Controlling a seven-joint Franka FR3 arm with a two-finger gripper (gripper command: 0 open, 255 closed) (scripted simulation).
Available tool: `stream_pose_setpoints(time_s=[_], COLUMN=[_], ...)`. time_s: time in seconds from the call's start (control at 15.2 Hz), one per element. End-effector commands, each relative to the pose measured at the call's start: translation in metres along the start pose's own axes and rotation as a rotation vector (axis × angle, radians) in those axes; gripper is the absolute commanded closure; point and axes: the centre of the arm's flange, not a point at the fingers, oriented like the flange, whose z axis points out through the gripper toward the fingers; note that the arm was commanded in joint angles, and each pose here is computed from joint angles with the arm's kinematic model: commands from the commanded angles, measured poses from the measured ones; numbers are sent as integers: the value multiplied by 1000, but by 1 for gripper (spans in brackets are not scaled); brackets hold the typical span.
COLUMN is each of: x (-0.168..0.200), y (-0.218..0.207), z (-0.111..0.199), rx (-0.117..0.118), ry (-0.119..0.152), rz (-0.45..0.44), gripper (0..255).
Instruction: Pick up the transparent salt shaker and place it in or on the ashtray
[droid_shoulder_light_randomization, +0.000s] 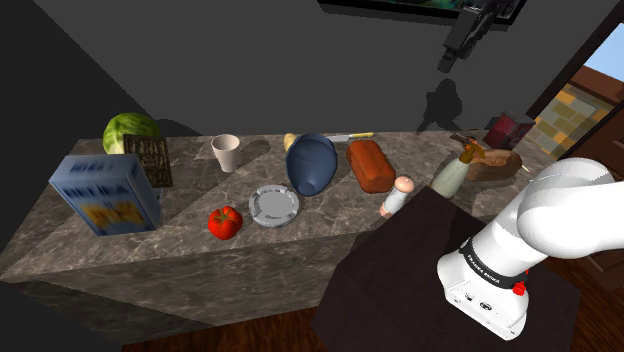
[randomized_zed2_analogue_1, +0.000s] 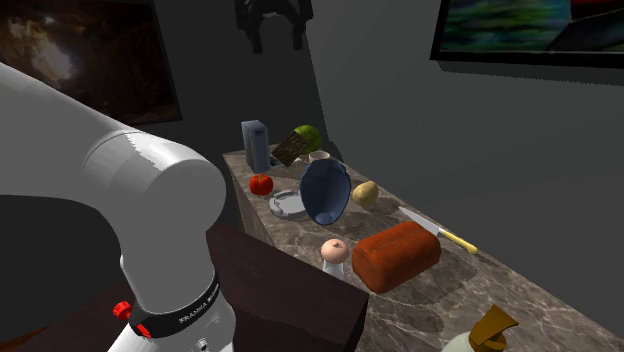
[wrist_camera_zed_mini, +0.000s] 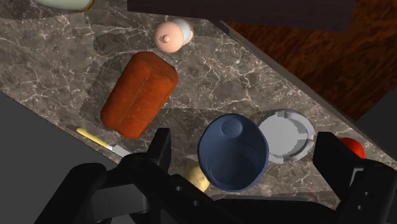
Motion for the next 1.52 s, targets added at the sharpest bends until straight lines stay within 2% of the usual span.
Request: stream_pose_setpoints(time_s=[0.0,1.45], x=[0,-11], y=[0,74], z=[0,280], rx=[0,-8], ry=[0,-9], rz=[0,4], gripper=[0,0])
